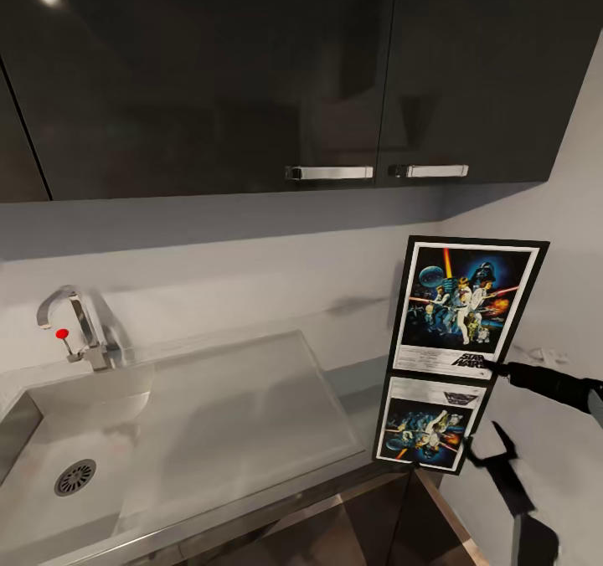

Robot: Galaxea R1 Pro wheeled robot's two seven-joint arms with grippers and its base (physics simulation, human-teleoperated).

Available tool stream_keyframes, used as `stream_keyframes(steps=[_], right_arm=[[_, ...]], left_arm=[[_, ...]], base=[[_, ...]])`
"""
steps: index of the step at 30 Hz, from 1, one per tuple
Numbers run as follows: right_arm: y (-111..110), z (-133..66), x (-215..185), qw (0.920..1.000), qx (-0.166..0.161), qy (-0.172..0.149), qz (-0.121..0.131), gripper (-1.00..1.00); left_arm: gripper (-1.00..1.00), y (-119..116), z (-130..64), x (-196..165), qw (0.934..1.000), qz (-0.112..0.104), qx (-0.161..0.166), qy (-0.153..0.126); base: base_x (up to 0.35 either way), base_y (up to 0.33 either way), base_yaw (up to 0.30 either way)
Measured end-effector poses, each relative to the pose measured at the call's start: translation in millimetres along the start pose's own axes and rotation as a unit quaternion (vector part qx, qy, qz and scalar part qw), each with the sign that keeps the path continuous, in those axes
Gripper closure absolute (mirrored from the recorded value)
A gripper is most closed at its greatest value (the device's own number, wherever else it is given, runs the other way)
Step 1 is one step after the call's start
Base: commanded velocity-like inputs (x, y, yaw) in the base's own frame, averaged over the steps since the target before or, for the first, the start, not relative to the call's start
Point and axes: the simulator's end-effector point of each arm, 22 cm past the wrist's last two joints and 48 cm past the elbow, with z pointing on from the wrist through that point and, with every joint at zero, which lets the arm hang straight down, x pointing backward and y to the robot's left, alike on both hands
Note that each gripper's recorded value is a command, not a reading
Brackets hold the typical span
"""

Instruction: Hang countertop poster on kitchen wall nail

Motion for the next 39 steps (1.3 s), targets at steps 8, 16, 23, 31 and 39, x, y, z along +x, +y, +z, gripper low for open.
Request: stream_keyframes(steps=[8,16,23,31,39], right_arm=[[11.2,13.0,-4.9,0.9999,0.005,-0.009,0.002,-1.0],[-1.5,11.0,-13.7,0.999,0.031,-0.028,-0.015,-1.0],[-11.6,8.2,-15.6,0.9981,0.049,-0.032,-0.017,-1.0],[-15.4,10.4,-10.8,0.998,0.051,-0.032,-0.018,-1.0],[-20.6,14.0,-4.9,0.9979,0.054,-0.033,-0.017,-1.0]], left_arm=[[-1.0,-0.1,0.1,-0.4,1.0,0.0,0.001,0.0],[-1.0,-0.2,0.1,-0.4,1.0,0.0,0.001,0.0],[-1.0,-0.2,0.1,-0.4,1.0,0.0,0.001,0.0],[-1.0,-0.7,5.9,1.4,1.0,0.0,0.0,0.0],[-1.0,-1.9,15.6,4.0,1.0,0.0,0.0,0.001]], base=[[0.0,0.0,0.0],[0.0,0.0,0.0],[0.0,0.0,0.0],[0.0,0.0,0.0],[0.0,0.0,0.0]])
